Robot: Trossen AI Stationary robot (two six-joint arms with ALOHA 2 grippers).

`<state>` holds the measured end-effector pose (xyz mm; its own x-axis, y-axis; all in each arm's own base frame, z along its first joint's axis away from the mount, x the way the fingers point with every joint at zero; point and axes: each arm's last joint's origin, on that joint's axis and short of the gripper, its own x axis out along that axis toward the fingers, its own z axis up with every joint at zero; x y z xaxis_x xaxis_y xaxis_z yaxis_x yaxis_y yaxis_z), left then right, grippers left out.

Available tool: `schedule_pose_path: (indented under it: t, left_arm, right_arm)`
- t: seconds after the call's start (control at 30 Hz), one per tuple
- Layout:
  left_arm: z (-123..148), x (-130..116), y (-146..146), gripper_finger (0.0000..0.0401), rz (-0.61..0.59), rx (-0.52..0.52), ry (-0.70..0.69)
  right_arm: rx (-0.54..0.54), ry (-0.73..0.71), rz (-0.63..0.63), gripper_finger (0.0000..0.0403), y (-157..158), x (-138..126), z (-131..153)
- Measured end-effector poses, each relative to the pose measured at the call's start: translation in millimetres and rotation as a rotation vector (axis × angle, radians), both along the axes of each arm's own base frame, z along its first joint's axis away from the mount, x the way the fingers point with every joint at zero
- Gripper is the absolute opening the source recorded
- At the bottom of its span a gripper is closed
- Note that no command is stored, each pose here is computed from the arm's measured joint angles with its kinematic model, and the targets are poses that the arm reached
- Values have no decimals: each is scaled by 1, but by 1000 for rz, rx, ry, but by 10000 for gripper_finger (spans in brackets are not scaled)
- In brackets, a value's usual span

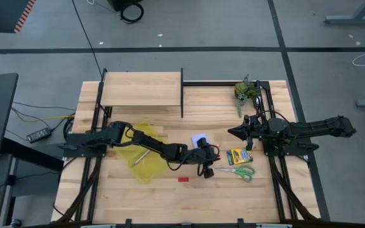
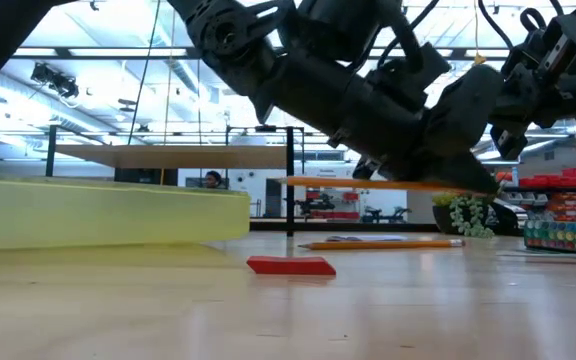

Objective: Pack school essentials
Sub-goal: Put the bottom orange pencil into the yellow supply box

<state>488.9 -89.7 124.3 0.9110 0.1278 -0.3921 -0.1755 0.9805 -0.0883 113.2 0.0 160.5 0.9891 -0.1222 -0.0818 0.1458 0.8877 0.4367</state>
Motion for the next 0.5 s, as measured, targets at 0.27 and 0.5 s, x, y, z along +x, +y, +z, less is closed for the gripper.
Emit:
schedule_pose_path:
  t: [0.27,0.5]
  left_arm:
    - [18,1,6,34,28,-49,-49]
    - [49,-3,10,38,48,-60,-96]
  right_arm:
    - [0,1,0,10,0,0,0]
    - [-1,15,0,10,0,0,-1]
